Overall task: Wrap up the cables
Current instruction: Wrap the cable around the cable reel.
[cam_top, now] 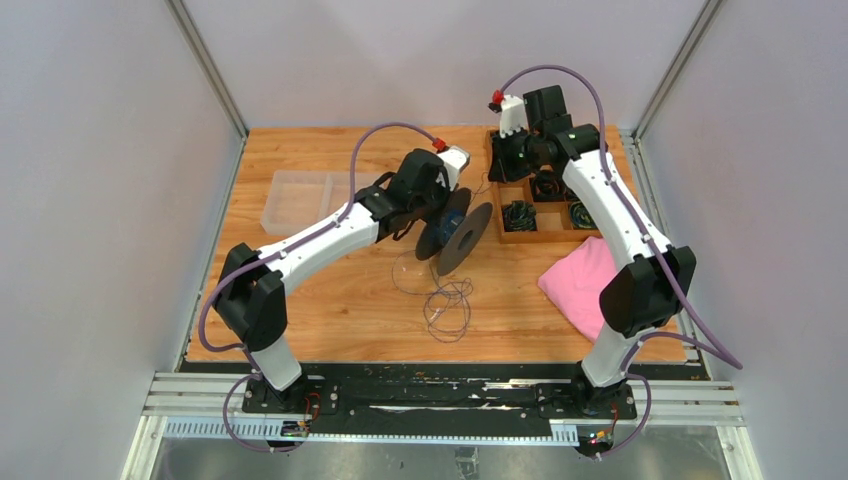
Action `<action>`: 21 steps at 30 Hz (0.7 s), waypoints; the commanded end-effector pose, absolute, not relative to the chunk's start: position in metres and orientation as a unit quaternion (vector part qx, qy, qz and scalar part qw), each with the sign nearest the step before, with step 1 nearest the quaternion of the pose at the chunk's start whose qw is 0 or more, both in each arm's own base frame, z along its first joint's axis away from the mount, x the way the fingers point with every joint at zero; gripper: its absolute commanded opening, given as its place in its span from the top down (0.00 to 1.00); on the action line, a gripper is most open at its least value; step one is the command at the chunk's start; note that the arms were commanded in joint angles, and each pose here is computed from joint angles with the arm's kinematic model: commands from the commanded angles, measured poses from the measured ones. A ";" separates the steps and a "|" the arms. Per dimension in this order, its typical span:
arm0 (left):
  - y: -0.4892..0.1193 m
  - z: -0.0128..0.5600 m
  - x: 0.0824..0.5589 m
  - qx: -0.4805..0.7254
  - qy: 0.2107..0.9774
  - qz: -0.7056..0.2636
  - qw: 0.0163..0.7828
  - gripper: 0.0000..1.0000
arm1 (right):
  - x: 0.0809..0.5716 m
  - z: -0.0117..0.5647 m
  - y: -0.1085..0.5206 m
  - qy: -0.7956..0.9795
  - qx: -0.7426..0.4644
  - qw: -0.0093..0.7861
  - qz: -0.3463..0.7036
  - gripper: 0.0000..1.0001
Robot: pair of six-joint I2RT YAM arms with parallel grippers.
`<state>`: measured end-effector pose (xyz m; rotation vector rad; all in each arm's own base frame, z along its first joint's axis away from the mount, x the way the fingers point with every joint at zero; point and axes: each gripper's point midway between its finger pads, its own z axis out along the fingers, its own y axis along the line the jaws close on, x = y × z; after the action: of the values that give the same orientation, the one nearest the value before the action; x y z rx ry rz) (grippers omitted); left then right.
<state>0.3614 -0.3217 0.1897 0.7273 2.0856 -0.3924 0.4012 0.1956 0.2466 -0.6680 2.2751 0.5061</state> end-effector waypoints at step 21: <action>-0.277 0.219 0.393 0.166 0.844 -0.051 0.507 1.00 | 0.356 0.234 0.284 0.852 -0.268 0.262 0.365 0.99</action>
<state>0.3877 -0.2802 0.1972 0.5448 2.0683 -0.1059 0.3658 0.2699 0.2469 -0.7007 2.2770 0.9524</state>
